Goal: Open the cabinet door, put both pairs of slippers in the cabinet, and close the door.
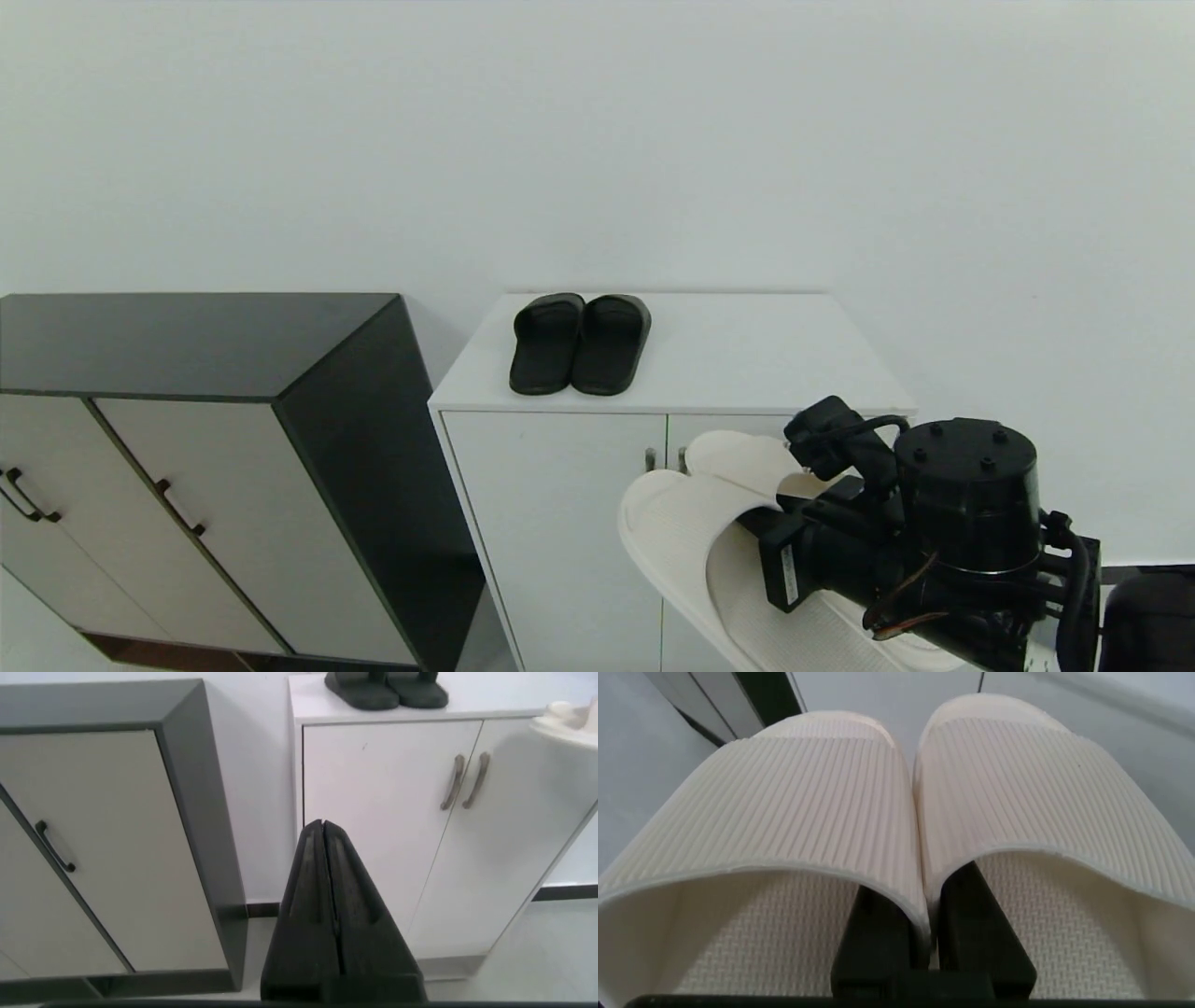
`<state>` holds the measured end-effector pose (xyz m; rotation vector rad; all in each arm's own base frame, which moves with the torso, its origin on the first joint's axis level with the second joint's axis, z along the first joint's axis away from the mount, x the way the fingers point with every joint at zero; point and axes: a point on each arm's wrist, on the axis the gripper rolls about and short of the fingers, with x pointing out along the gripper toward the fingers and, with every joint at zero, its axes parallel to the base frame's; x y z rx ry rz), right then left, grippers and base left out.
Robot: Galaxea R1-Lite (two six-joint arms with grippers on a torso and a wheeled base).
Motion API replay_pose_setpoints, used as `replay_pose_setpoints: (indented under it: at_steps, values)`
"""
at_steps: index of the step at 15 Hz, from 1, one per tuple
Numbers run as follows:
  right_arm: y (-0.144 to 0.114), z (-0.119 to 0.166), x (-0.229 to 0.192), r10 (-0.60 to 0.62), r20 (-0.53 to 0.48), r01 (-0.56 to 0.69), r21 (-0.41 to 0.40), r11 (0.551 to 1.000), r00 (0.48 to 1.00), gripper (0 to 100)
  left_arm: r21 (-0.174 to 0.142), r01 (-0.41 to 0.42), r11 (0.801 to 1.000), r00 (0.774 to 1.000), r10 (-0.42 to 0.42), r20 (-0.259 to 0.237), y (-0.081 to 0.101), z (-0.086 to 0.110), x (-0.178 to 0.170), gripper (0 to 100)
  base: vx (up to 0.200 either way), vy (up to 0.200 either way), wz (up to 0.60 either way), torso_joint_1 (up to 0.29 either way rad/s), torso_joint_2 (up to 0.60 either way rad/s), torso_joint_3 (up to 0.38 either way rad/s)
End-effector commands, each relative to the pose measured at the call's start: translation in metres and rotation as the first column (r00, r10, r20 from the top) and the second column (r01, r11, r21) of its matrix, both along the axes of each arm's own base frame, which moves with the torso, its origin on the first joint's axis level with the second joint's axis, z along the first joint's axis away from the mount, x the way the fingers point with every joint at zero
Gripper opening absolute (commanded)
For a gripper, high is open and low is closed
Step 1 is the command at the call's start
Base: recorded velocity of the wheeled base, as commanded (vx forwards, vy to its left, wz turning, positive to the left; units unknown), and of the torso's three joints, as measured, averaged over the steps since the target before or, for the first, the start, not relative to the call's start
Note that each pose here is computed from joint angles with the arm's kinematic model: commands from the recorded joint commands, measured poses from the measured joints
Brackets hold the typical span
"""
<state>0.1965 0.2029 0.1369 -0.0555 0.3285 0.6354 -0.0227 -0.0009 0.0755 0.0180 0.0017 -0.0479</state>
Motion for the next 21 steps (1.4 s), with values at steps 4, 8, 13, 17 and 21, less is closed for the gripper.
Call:
replay_pose_setpoints:
  at_steps: [4,8,13,17,21]
  values:
    - [0.000,-0.001,-0.001,0.001,0.011,-0.001,0.012,1.000,1.000,0,0.000,0.000,1.000,1.000,0.000,0.001,0.000,0.000,0.000,0,0.000,0.000,0.00,-0.237,0.55,0.314]
    - [0.000,-0.004,-0.002,0.006,0.006,-0.007,0.004,1.000,1.000,0,0.000,0.000,1.000,1.000,0.000,-0.001,0.000,0.000,0.000,0,0.000,0.000,0.00,-0.215,0.53,0.309]
    - [-0.001,-0.005,-0.007,0.010,0.012,-0.010,0.007,1.000,1.000,0,0.000,0.000,1.000,1.000,0.000,0.001,0.000,0.000,0.000,0,0.000,0.000,0.00,-0.194,0.51,0.317]
    - [-0.003,-0.007,-0.008,0.014,0.021,-0.014,-0.003,1.000,1.000,0,-0.006,-0.002,1.000,1.000,0.002,0.000,0.000,0.000,0.000,0,0.000,0.000,0.00,-0.167,0.49,0.315]
    - [-0.005,-0.008,-0.010,0.015,0.016,-0.015,-0.004,1.000,1.000,0,-0.009,-0.002,1.000,1.000,0.002,0.000,0.000,0.000,0.000,100,0.000,0.000,0.00,-0.132,0.47,0.332]
